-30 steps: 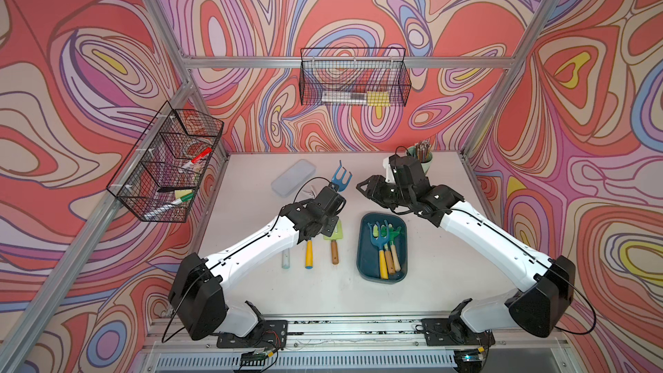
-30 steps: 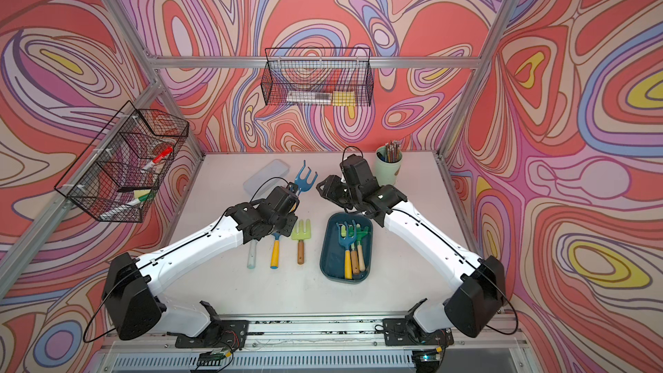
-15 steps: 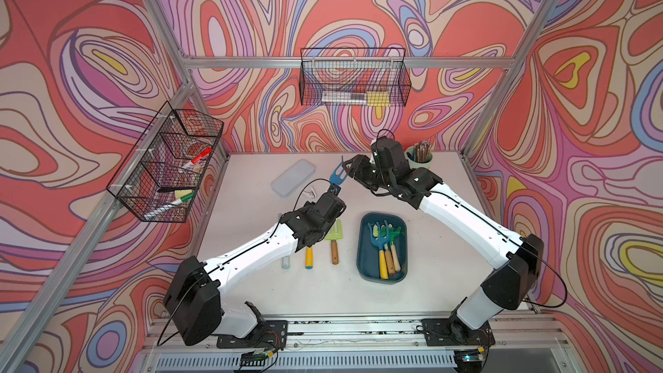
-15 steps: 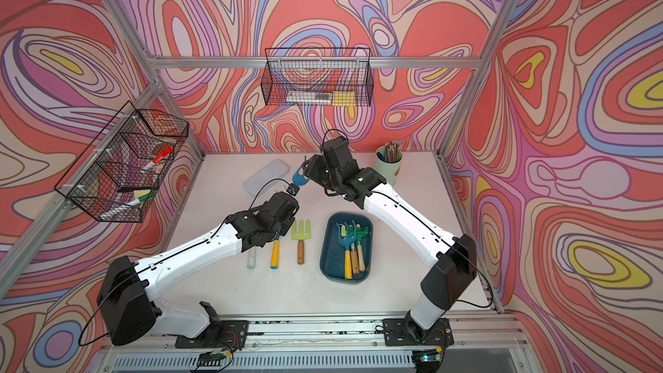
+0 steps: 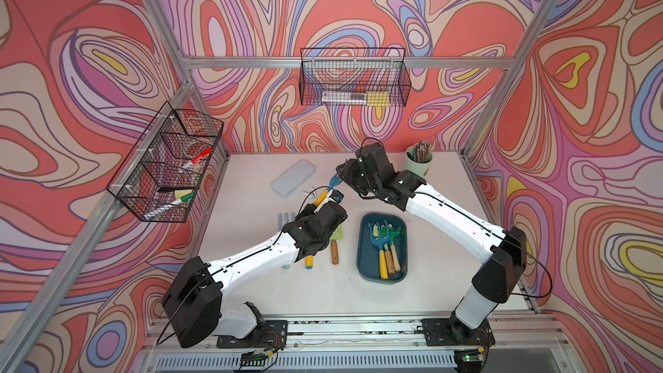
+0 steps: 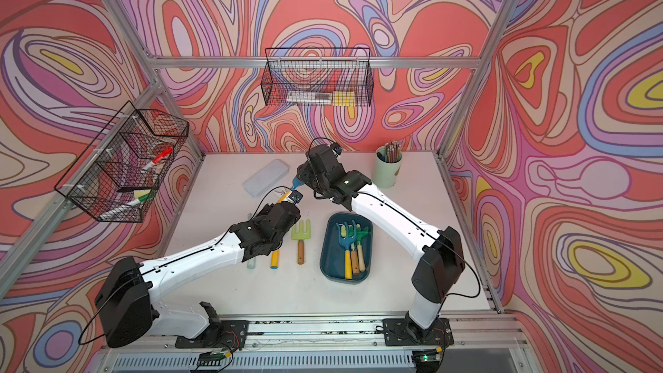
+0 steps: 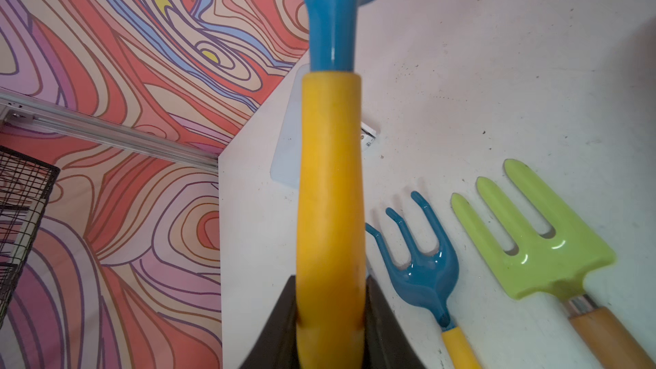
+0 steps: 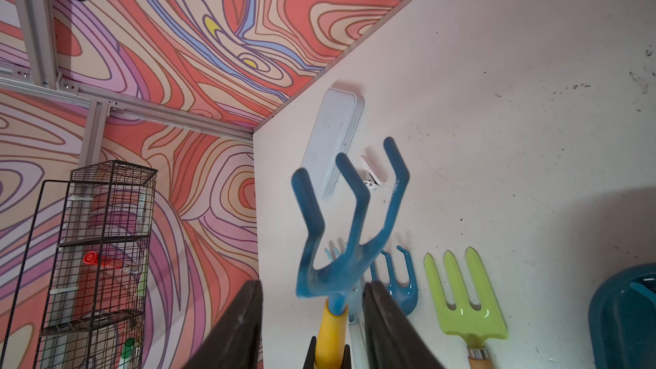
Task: Take the hand rake out of the storage box
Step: Pick up the rake from the storage box.
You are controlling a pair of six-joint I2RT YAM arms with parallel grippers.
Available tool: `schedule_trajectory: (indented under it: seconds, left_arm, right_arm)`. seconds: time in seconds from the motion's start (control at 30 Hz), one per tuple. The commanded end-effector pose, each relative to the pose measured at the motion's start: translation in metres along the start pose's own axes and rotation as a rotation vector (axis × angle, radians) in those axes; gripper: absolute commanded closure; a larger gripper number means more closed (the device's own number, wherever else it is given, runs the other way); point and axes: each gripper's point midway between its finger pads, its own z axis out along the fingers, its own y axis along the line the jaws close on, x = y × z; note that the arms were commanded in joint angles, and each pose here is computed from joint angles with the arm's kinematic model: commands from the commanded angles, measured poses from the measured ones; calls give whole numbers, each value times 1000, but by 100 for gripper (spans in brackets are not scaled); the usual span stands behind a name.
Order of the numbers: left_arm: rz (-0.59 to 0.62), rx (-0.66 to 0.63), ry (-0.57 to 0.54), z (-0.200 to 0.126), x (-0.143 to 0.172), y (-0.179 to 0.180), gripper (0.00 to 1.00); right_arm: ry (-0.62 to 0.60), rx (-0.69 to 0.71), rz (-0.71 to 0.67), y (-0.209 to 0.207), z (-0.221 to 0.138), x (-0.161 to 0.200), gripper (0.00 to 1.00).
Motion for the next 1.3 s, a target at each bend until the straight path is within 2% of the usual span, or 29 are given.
schedule_trajectory:
  seconds: [0.0, 0.13, 0.3, 0.47, 0.7, 0.8, 0.87, 1.03, 1.17, 1.27]
  left_arm:
    - [-46, -87, -90, -12, -20, 23, 100]
    - [-43, -121, -112, -16, -20, 27, 100]
    - [51, -180, -145, -20, -26, 22, 100]
    - [150, -331, -138, -17, -31, 24, 100]
    - [170, -446, -146, -19, -37, 33, 100]
    - [174, -431, -153, -20, -39, 32, 100]
    - [170, -357, -146, -18, -36, 25, 83]
    - [91, 66, -137, -28, -24, -16, 57]
    - [60, 311, -98, -45, -12, -33, 51]
    - [-43, 472, -100, -64, -9, -29, 46]
  right_arm:
    - [-32, -2, 46, 1, -1, -6, 54]
    - [-14, -3, 78, -2, 5, -2, 56]
    - [7, -12, 117, -3, 11, 2, 63]
    - [28, -3, 118, -8, 15, 7, 77]
    - [55, 31, 104, -31, 11, 11, 99]
    - [86, 33, 85, -41, 11, 16, 100]
    - [107, 34, 72, -44, 13, 19, 100]
    - [129, 24, 44, -44, 15, 20, 100]
    - [139, -15, 1, -36, 10, 15, 100]
    - [137, -29, -59, -34, 3, 9, 100]
